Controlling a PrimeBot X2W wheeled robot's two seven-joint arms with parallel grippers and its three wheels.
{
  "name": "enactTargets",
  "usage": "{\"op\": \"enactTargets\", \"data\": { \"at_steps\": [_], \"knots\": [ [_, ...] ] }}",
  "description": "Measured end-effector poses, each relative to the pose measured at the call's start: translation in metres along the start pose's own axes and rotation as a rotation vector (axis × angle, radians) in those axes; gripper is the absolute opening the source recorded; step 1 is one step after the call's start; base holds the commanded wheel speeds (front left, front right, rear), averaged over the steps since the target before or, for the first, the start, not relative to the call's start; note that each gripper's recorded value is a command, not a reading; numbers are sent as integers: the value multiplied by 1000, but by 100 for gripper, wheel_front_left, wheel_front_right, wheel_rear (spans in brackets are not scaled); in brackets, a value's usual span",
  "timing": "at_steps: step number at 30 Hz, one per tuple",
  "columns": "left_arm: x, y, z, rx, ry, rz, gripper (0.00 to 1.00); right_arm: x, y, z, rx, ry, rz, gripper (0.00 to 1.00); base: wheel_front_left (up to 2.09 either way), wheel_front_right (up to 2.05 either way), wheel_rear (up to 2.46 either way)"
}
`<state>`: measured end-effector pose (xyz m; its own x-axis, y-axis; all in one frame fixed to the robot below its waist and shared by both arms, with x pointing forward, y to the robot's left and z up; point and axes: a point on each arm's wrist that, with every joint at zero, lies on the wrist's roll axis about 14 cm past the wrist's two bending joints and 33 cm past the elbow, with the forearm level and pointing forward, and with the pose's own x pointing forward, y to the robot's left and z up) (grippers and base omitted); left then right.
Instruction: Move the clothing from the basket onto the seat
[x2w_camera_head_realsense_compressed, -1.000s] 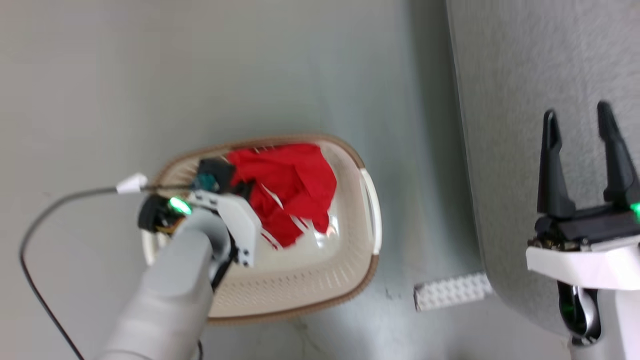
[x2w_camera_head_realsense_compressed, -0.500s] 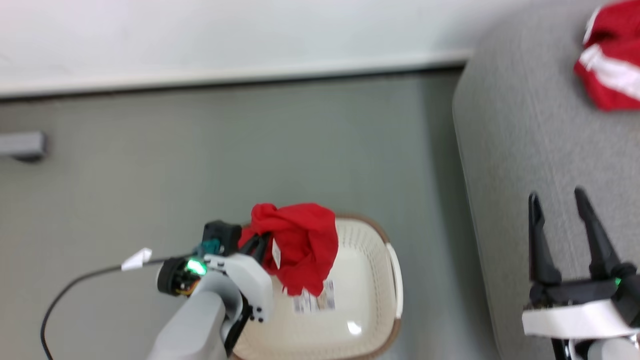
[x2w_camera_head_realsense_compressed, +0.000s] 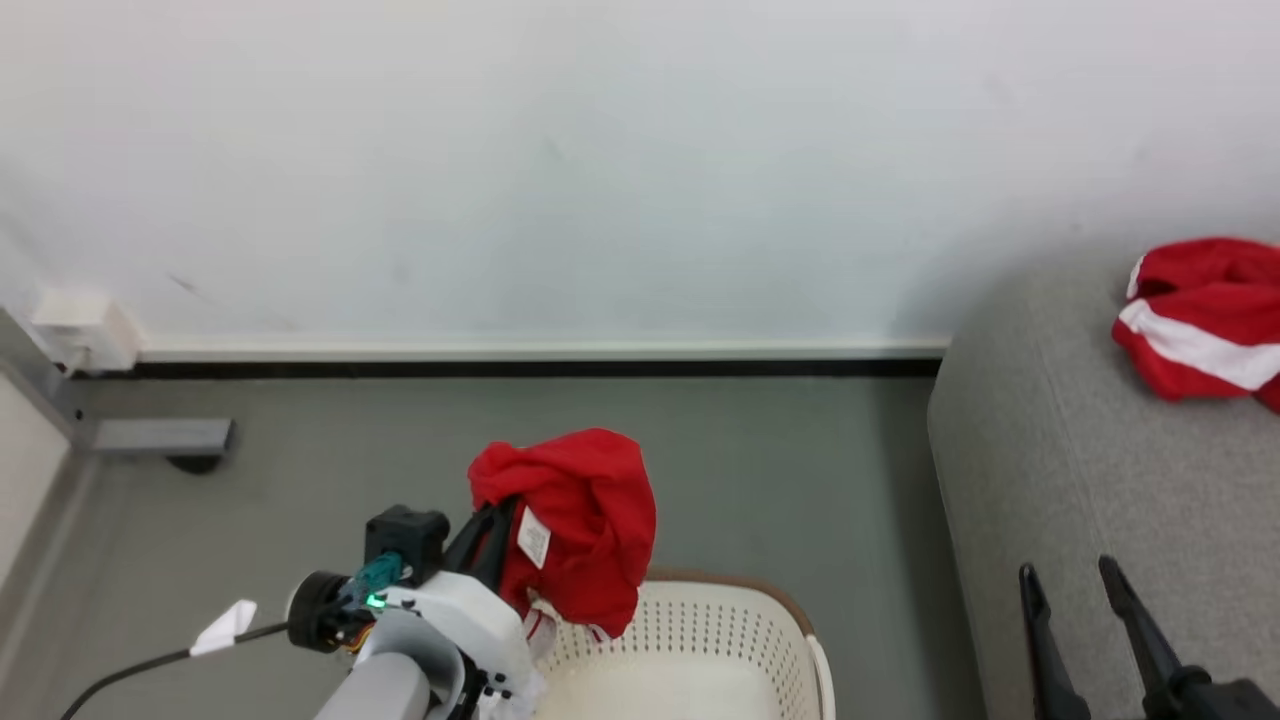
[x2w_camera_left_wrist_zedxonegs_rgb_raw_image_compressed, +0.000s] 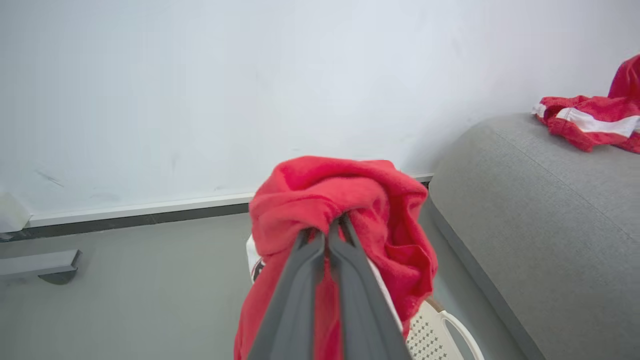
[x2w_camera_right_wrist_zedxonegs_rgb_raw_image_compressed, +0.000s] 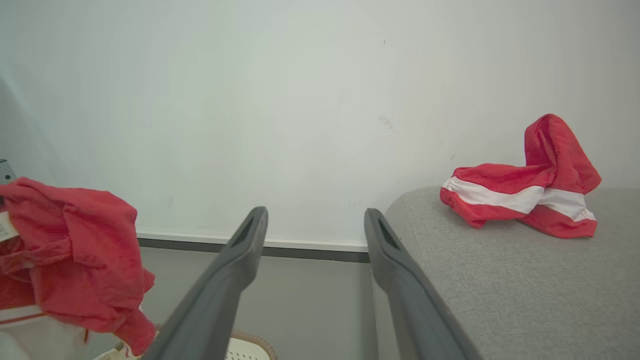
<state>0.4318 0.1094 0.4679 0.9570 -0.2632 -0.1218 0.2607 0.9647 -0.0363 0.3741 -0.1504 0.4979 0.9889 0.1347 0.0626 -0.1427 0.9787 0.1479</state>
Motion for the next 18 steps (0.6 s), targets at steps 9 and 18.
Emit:
{"op": "enactTargets", "data": {
  "at_steps": [9,18],
  "knots": [
    [-41,23,60,46,-177,92,0,-19,19,2,12,-3,50,100,0,0,0],
    [-69,31,100,81,-259,126,0,-32,21,1,22,-2,48,100,0,0,0]
  ]
}}
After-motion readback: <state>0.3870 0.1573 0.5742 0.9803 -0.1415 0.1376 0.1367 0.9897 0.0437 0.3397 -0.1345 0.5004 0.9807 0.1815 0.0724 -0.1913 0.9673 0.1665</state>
